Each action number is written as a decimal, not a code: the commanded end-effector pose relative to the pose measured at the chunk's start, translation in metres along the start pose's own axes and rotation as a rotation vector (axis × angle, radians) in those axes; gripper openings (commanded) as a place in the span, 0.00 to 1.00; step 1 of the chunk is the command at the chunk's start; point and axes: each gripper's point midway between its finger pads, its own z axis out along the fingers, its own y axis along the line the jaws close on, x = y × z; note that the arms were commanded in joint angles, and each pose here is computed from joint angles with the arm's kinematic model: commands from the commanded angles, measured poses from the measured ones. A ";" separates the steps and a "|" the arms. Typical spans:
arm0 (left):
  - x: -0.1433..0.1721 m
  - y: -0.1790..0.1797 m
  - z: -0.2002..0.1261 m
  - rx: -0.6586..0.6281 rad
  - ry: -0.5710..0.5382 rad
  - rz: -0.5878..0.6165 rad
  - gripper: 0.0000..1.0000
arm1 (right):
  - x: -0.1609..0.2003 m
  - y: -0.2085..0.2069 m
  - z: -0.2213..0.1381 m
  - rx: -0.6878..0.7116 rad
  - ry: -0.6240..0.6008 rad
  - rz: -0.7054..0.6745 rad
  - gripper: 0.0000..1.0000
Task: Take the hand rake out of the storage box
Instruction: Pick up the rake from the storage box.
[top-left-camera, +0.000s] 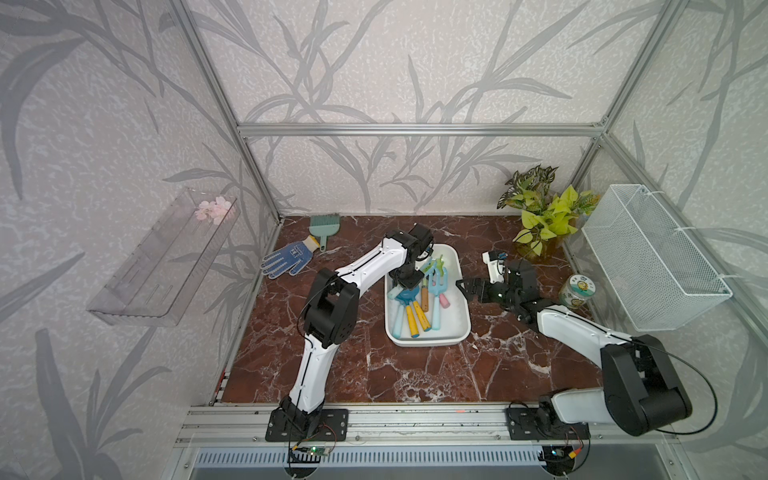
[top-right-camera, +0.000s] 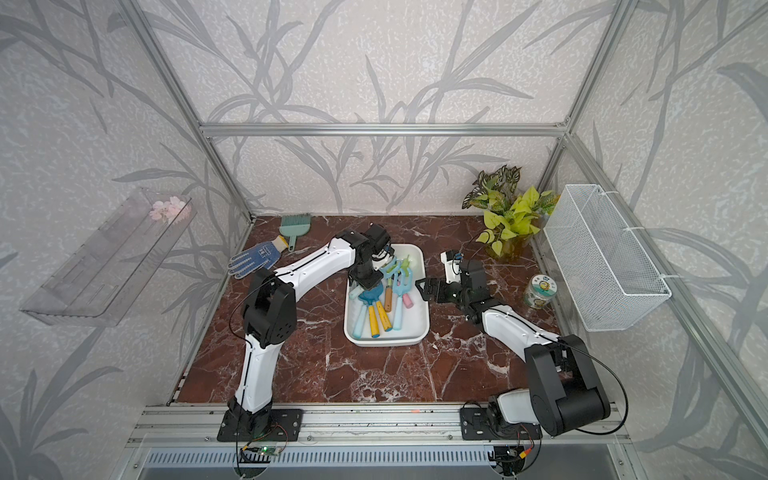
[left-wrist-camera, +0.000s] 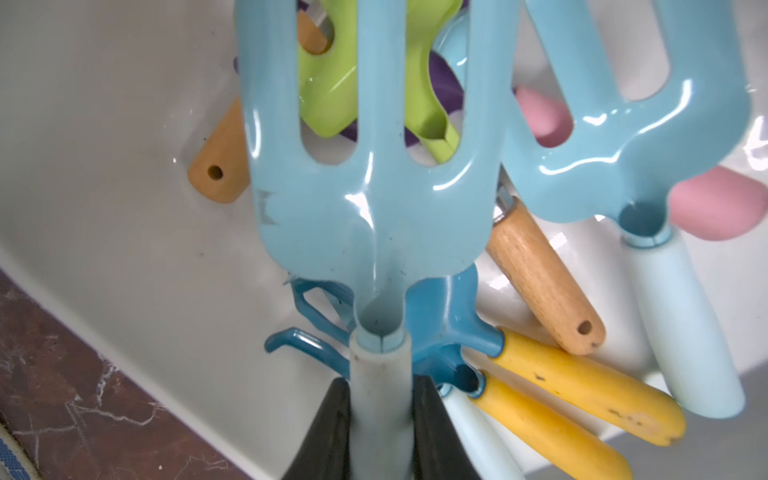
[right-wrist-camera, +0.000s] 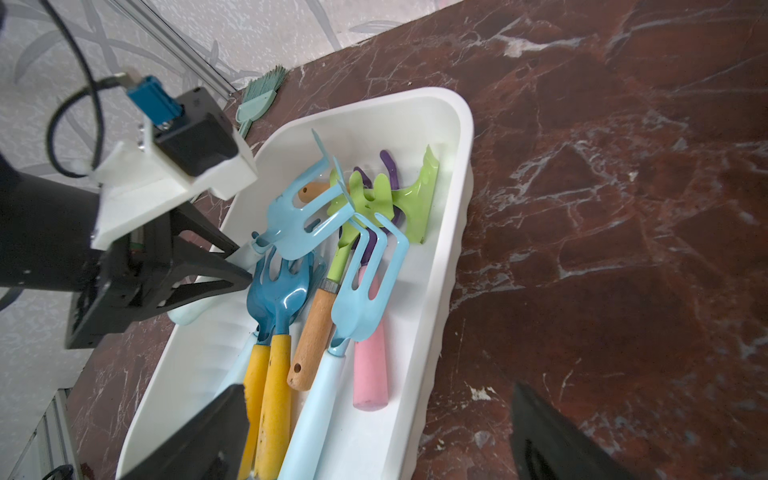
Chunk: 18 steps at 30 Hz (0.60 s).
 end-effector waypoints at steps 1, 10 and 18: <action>0.016 -0.004 -0.026 0.018 0.018 -0.054 0.16 | -0.014 0.009 -0.002 -0.021 -0.034 -0.028 0.98; 0.005 0.029 -0.056 -0.092 -0.144 -0.224 0.13 | -0.014 0.009 -0.002 -0.023 -0.038 -0.026 0.98; 0.010 0.082 -0.082 -0.136 -0.318 -0.482 0.12 | -0.015 0.012 0.000 -0.041 -0.041 -0.017 1.00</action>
